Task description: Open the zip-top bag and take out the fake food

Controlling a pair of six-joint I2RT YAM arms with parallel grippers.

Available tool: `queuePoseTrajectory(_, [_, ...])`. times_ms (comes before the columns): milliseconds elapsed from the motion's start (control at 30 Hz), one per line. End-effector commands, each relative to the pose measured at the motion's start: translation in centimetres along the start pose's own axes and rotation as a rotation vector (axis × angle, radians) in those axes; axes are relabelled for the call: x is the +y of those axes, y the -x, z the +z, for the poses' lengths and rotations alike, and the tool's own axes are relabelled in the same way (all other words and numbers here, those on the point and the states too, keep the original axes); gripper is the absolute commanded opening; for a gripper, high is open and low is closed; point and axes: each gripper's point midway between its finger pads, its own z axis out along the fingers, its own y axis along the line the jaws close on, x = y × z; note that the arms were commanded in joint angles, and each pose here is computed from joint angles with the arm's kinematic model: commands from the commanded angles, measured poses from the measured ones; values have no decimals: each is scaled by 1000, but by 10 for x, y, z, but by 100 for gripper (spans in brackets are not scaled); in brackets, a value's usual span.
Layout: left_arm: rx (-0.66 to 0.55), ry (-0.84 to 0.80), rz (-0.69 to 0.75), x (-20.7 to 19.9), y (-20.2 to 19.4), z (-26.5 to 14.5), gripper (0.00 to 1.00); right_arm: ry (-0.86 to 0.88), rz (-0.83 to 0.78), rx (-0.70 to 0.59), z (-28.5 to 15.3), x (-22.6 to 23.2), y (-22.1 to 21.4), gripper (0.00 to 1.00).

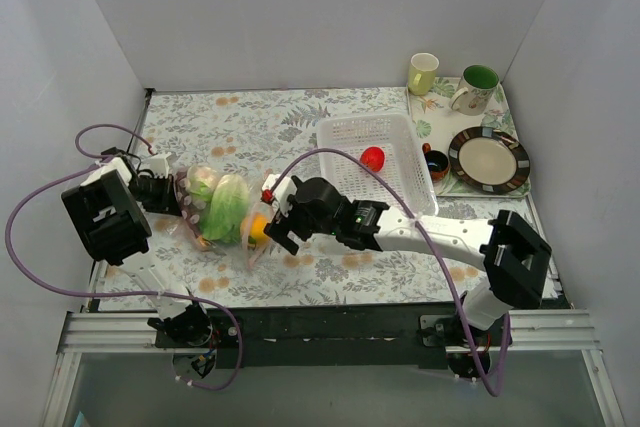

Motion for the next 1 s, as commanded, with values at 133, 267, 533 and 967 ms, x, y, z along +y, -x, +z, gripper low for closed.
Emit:
queuePoseTrajectory(133, [4,44,53,1,9,-4,0,189,-83,-115,29,37,24,98])
queuePoseTrajectory(267, [-2,29,84,-15,19,-3,0,198,-112,-113,42,40,22,98])
queuePoseTrajectory(533, [25,2,142,-44,27,8,0,207,-132,-101,70,42,22,98])
queuePoseTrajectory(967, [50,62,183,-33,23,5,0,205,-63,71,74,44,-56,97])
